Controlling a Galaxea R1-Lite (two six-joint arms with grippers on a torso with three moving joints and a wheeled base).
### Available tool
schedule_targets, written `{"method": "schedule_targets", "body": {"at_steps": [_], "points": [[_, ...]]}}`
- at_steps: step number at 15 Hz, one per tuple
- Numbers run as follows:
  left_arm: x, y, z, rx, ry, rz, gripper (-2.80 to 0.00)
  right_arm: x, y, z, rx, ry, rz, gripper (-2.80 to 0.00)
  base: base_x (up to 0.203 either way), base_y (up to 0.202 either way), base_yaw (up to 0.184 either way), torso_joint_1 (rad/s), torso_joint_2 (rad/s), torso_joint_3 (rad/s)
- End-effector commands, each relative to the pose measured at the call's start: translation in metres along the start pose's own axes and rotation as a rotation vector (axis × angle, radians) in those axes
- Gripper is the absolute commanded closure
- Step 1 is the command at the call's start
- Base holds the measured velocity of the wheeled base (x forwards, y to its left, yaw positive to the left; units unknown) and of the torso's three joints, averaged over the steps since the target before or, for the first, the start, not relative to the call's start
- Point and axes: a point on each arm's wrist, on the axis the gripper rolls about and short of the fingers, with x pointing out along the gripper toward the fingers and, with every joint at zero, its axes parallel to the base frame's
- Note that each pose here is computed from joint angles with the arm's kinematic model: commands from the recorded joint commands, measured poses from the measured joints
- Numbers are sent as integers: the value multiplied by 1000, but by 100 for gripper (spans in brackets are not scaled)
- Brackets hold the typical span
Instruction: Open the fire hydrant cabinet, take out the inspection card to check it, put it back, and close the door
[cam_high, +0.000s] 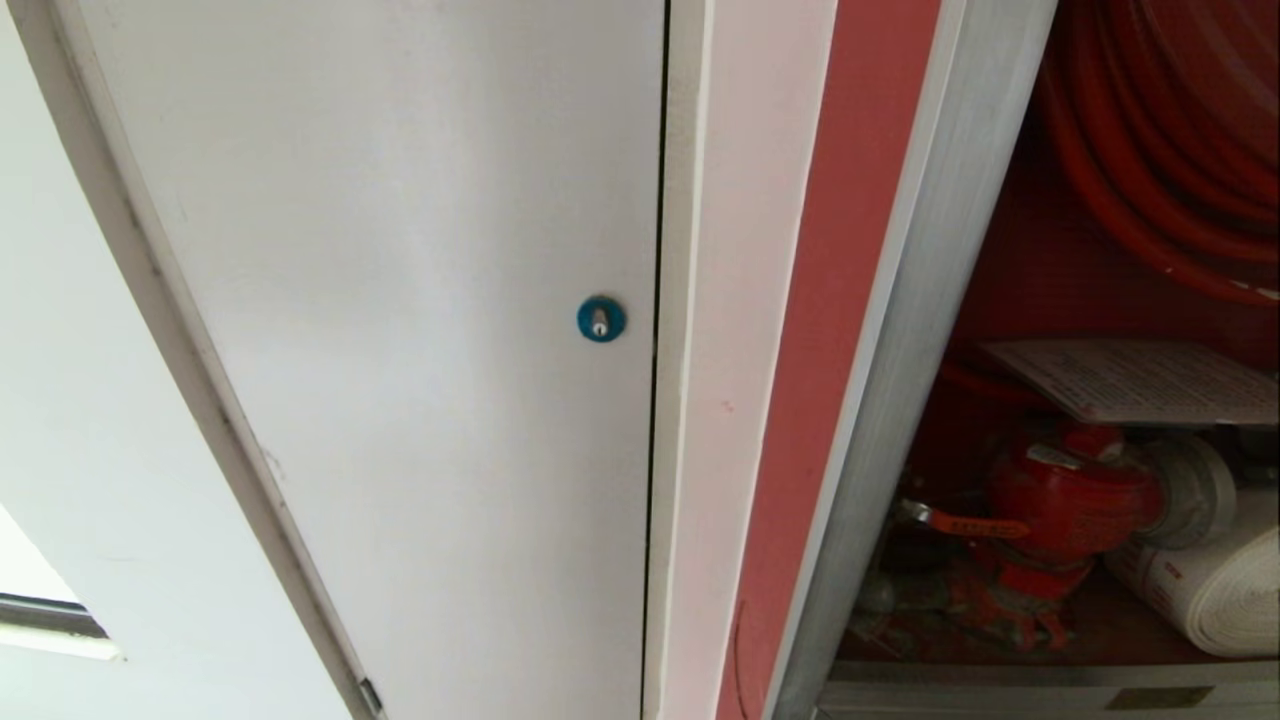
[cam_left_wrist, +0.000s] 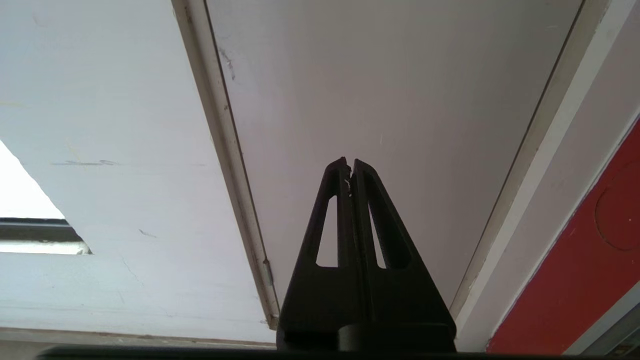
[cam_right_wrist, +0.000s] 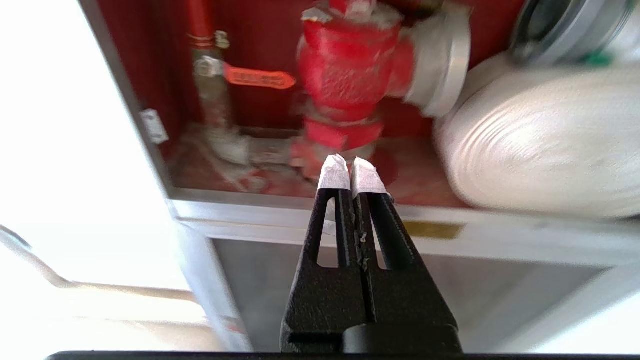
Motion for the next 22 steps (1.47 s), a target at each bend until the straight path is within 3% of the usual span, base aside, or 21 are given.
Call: {"method": "schedule_targets", "body": {"at_steps": [1,4,10,13,14,22], "points": [[0,0,-2,0,5,0,0,-12,0,-27,42,-68,14,0,0,0,0,0,0,0],[0,0,-2,0,5,-1,0,0,0,-62,65,-109,21,0,0,0,0,0,0,0],[0,0,-2,0,5,0,0,24,1,-93,42,-209,4,0,0,0,0,0,0,0],[0,0,-2,0,5,0,0,25,1,-98,32,-161,3,0,0,0,0,0,0,0],[0,0,-2,0,5,0,0,26,1,-103,17,-104,3,0,0,0,0,0,0,0],[0,0,-2,0,5,0,0,26,1,-104,15,-102,4,0,0,0,0,0,0,0]]}}
